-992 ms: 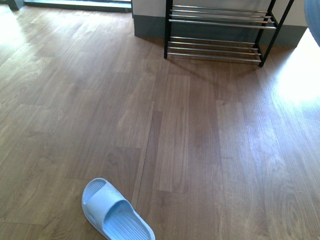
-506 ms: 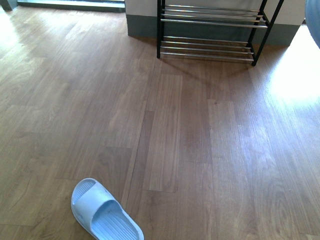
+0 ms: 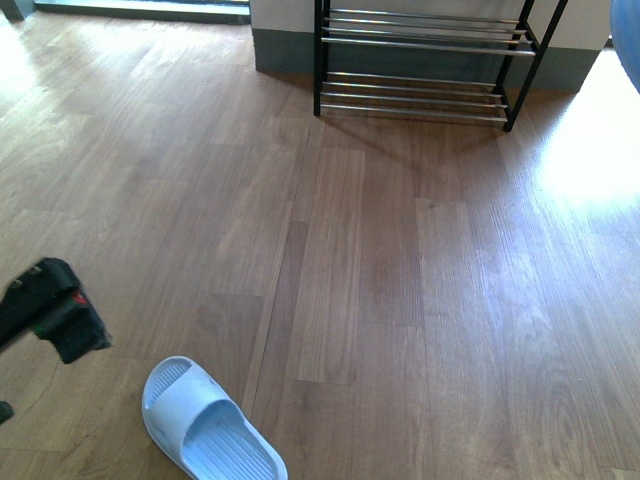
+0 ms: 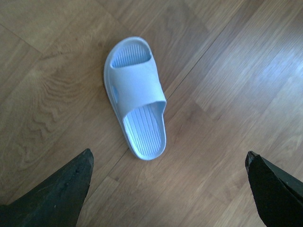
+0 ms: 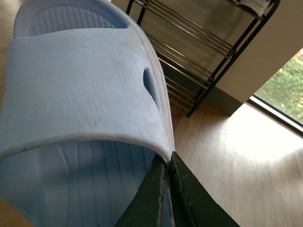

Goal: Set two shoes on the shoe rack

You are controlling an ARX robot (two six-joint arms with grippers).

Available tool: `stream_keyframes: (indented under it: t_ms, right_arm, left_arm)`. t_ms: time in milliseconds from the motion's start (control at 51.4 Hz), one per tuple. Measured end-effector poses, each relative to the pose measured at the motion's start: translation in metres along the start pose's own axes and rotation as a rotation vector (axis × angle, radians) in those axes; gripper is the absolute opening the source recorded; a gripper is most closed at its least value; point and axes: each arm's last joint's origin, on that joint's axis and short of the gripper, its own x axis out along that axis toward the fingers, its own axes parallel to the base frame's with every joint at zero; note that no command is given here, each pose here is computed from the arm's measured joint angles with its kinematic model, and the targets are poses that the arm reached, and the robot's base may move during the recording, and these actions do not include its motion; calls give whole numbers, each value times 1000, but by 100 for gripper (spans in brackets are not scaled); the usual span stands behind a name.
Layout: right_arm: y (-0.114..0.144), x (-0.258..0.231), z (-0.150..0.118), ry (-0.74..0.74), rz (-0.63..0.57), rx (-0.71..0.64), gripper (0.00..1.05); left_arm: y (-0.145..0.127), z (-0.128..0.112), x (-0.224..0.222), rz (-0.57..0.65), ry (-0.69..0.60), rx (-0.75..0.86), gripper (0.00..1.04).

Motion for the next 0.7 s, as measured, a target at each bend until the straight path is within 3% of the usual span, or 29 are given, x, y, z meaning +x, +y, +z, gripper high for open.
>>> stream_keyframes:
  t_ms: [253,525,700]
  right_arm:
    - [0,0,0,0,0,0,1]
    - [0,0,0,0,0,0,1]
    - [0,0,0,0,0,0,1]
  left_arm:
    - [-3,-2,54,92,107,51,95]
    - [-7,-8,126,203,255,204,95]
    - [-5,-15,161,261,285,305,95]
